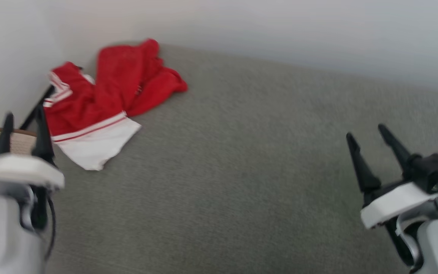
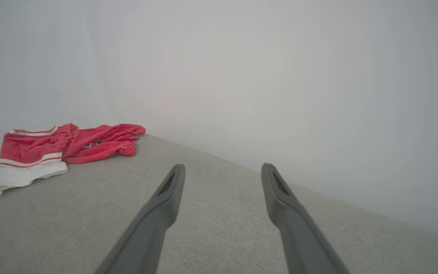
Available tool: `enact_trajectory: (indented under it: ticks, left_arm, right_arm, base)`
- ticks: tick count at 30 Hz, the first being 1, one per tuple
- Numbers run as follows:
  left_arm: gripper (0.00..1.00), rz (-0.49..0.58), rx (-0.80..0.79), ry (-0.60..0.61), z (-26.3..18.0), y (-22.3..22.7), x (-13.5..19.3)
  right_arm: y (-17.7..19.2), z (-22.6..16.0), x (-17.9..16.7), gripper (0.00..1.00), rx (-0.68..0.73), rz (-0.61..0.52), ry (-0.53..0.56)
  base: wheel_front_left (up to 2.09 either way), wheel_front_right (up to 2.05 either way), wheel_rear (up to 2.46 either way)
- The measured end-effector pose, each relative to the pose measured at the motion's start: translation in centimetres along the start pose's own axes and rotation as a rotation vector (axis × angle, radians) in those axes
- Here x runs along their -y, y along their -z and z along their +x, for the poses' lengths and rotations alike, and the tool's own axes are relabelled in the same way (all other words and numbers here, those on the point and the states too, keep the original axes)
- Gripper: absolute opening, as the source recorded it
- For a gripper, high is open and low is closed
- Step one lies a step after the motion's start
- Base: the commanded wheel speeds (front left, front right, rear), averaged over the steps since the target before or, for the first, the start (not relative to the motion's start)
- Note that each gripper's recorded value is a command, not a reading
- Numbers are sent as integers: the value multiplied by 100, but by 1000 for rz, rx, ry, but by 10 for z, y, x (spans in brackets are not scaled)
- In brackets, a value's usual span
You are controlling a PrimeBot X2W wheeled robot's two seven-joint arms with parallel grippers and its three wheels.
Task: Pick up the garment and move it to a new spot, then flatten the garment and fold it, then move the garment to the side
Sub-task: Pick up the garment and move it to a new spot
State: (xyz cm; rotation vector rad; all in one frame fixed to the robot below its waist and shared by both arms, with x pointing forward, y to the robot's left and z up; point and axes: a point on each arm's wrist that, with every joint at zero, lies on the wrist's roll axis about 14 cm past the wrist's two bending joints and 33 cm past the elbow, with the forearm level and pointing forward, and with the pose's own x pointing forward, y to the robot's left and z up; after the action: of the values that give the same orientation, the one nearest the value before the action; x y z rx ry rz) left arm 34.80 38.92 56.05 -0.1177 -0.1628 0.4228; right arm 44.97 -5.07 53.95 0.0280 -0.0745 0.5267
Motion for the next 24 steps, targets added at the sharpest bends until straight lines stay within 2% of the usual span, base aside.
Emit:
enact_trajectory:
  ticks: [5,14,19,24]
  left_arm:
    - [100,26,-64,26,53,14,13]
    - [100,49,-284,12,125,78,32]
    - [100,60,-484,-25,140,132,33]
    - [100,75,-757,-93,129,193,28]
  right_arm:
    - [6,7,27,100,-7,-8,45]
    - [39,6,74,100,-74,-14,135]
    - [61,4,95,100,-126,-14,176]
    - [80,-1,110,100,-177,-14,205]
  base:
    - [0,0,0]
    - [0,0,0]
    - [0,0,0]
    - [0,0,0]
